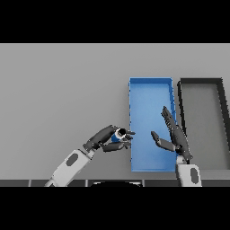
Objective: Pick up the blue pipe and place it into the blue bin.
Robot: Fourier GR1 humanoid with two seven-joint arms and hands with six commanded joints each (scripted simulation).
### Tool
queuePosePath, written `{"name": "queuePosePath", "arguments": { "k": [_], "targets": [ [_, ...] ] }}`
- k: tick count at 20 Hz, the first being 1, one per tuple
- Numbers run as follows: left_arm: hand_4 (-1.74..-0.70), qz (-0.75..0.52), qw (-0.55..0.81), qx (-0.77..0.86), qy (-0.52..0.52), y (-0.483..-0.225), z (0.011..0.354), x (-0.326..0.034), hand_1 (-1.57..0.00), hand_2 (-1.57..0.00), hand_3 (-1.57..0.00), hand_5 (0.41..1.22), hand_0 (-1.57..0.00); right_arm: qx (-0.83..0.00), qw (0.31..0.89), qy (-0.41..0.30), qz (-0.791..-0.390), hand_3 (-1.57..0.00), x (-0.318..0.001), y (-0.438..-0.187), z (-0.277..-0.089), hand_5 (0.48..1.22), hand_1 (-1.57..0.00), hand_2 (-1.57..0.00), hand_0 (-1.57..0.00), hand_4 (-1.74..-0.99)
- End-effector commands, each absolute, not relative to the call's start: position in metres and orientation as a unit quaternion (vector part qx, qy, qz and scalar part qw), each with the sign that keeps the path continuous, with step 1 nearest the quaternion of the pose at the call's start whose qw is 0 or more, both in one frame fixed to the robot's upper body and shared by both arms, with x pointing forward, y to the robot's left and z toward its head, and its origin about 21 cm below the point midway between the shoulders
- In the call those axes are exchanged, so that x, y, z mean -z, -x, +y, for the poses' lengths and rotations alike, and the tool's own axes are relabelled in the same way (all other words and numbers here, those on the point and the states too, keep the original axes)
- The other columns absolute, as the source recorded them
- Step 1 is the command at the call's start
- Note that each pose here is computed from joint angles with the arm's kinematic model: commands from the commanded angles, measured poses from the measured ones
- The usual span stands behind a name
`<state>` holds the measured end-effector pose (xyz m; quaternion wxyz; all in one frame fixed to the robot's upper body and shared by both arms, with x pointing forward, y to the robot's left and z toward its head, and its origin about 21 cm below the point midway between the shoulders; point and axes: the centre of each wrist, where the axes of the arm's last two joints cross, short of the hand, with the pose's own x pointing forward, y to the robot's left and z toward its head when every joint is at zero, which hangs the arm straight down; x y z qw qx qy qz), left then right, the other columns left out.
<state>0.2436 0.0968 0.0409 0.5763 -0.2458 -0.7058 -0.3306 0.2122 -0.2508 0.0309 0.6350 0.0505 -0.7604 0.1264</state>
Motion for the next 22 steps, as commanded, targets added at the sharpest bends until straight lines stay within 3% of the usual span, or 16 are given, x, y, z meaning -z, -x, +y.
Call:
{"name": "queuePosePath", "arguments": {
  "k": [1,4,8,14,17,22],
  "targets": [
    [-1.74,-0.703,0.580,0.331,0.246,-0.243,0.095,-0.039,-1.57,-1.57,-1.50,1.220,-1.57,-0.134,0.623,-0.087,-0.765,0.00,-0.040,-0.212,-0.256,0.589,0.00,0.00,0.00,-1.212],
    [-1.74,-0.710,0.571,0.331,0.246,-0.245,0.099,-0.046,-1.57,-1.57,-1.49,1.221,-1.57,-0.197,0.593,-0.164,-0.763,0.00,-0.082,-0.220,-0.258,0.537,0.00,0.00,0.00,-1.282],
    [-1.74,-0.707,0.572,0.337,0.245,-0.247,0.096,-0.043,-1.57,-1.57,-1.49,1.221,-1.57,-0.290,0.574,-0.213,-0.736,0.00,-0.126,-0.229,-0.242,0.500,0.00,0.00,0.00,-1.314],
    [-1.74,-0.708,0.570,0.339,0.246,-0.247,0.099,-0.044,-1.57,-1.57,-1.49,1.221,-1.57,-0.397,0.530,-0.245,-0.708,0.00,-0.150,-0.243,-0.196,0.523,0.00,0.00,0.00,-1.294],
    [-1.74,-0.709,0.563,0.337,0.259,-0.246,0.100,-0.046,-1.57,-1.57,-1.50,1.221,-1.57,-0.426,0.516,-0.258,-0.697,0.00,-0.157,-0.251,-0.178,0.530,0.00,0.00,0.00,-1.241],
    [-1.74,-0.701,0.566,0.349,0.258,-0.249,0.100,-0.043,-1.57,-1.57,-1.54,1.221,-1.57,-0.455,0.505,-0.279,-0.678,0.00,-0.160,-0.261,-0.146,0.519,0.00,0.00,0.00,-1.222]
  ]
}}
